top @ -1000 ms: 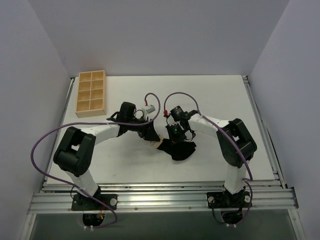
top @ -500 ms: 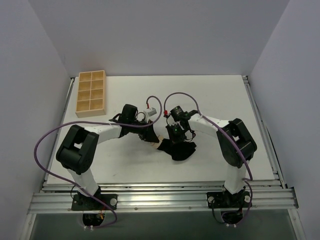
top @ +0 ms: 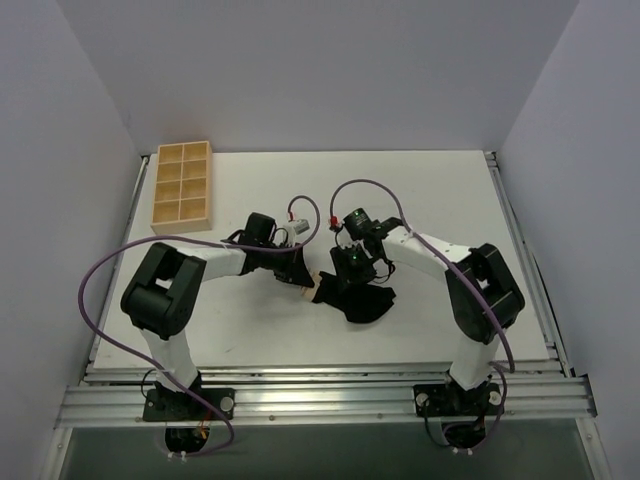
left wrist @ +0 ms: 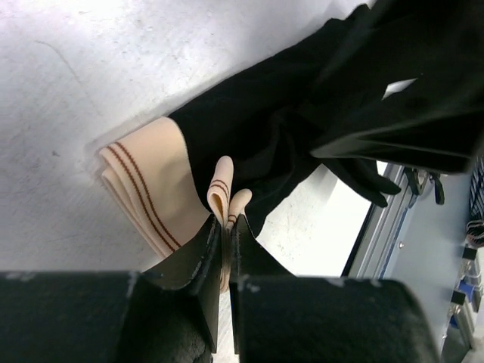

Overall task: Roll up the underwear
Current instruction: Fold the underwear

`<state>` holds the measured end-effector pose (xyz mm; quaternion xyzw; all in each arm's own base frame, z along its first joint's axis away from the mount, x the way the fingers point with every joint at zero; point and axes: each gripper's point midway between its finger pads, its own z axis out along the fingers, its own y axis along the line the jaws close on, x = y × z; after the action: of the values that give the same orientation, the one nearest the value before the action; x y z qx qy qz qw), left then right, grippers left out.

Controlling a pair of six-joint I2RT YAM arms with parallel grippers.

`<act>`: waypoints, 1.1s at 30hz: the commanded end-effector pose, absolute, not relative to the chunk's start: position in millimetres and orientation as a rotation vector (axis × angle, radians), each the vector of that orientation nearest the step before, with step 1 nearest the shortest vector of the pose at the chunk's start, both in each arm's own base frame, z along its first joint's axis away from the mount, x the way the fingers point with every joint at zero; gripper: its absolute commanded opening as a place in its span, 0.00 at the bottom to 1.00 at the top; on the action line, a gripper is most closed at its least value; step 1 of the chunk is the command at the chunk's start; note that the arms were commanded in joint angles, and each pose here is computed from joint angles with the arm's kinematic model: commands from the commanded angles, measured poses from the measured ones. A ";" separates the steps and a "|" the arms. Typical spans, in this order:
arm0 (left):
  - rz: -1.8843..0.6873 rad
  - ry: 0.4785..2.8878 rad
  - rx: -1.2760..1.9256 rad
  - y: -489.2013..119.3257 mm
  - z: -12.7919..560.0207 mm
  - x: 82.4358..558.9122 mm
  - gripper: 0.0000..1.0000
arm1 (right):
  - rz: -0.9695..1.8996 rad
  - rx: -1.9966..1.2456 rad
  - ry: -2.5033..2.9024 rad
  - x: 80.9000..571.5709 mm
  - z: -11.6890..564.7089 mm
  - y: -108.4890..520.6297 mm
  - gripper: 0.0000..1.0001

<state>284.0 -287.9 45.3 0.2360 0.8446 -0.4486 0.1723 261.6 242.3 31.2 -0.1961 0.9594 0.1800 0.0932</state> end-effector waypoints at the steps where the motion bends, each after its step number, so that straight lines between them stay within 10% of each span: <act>1: -1.248 2.398 0.607 -285.7 44.5 298.4 0.02 | 0.516 -0.554 2.784 257.0 63.2 234.2 0.35; 19: -1.333 2.364 0.516 -294.0 54.5 316.3 0.02 | 0.398 -0.631 2.661 211.9 71.2 239.8 0.51; 33: -1.348 2.360 0.516 -295.2 57.6 315.9 0.02 | 0.088 -0.621 2.682 216.4 53.7 211.7 0.36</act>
<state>300.6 -287.8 39.4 0.1663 0.8568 -0.4615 0.1587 218.0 225.0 58.5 -0.2286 0.9501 0.0714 0.1999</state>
